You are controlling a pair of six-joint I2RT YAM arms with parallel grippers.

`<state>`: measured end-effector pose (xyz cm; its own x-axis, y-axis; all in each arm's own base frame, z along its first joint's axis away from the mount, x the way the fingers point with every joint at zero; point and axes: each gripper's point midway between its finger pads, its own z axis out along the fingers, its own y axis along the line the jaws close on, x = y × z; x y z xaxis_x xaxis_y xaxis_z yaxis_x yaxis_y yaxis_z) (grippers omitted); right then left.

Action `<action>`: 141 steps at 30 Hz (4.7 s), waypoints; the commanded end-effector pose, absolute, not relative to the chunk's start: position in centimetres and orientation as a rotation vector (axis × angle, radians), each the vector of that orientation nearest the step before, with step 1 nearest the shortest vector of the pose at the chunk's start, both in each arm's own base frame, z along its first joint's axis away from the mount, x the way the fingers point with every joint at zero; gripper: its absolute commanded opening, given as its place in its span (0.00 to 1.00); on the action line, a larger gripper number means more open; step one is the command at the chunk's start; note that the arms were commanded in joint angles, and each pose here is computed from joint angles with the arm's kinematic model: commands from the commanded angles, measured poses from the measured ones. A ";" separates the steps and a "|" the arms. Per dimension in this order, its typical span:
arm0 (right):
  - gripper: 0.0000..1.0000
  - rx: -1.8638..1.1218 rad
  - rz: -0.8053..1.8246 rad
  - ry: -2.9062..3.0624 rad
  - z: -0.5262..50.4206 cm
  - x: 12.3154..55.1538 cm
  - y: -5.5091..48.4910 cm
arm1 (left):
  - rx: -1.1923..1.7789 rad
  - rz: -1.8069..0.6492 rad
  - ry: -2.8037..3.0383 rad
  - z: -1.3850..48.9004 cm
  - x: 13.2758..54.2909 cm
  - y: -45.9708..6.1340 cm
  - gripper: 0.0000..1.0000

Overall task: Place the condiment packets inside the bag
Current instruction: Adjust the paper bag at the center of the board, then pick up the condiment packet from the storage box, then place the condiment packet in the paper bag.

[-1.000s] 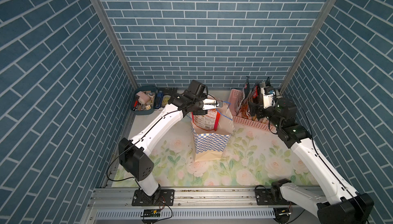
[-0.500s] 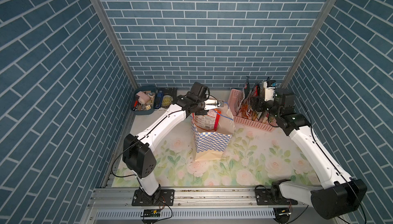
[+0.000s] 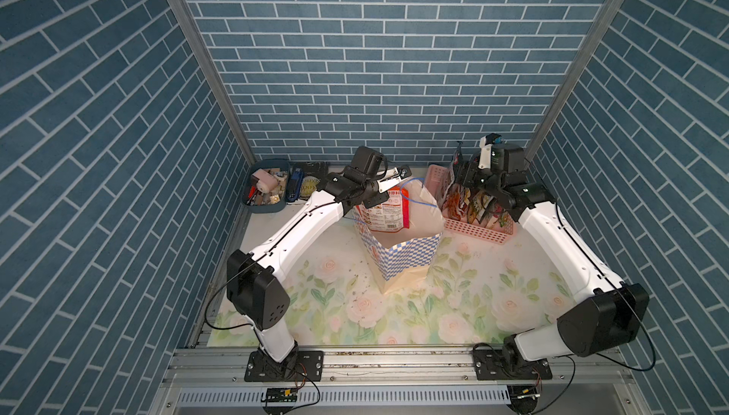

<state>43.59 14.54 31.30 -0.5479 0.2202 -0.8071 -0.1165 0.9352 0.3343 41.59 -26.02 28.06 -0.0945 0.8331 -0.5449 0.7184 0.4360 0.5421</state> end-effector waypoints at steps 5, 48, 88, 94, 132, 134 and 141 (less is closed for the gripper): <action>0.78 0.193 0.385 2.155 28.8 45.9 14.2 | 1.168 0.233 1.977 26.8 42.7 -24.1 0.00; 0.00 0.125 0.220 2.182 23.0 52.4 14.6 | 0.129 -0.050 2.577 26.0 43.3 -17.3 0.13; 0.00 -0.514 0.316 1.360 61.1 35.3 27.3 | -0.042 -0.393 2.298 30.9 42.6 -11.8 1.00; 0.00 -0.619 0.404 1.354 59.2 35.3 32.0 | -0.034 -0.381 2.301 30.4 42.3 -11.6 1.00; 0.00 -0.647 0.501 1.412 54.9 31.7 31.5 | 0.195 -0.487 2.355 28.6 41.2 -14.8 0.99; 0.00 -0.658 0.498 1.430 54.1 31.9 31.7 | 0.205 -0.480 2.371 28.1 41.3 -14.9 1.00; 0.00 -0.658 0.455 1.494 51.3 32.7 31.5 | 0.241 -0.486 2.386 27.7 41.1 -15.7 1.00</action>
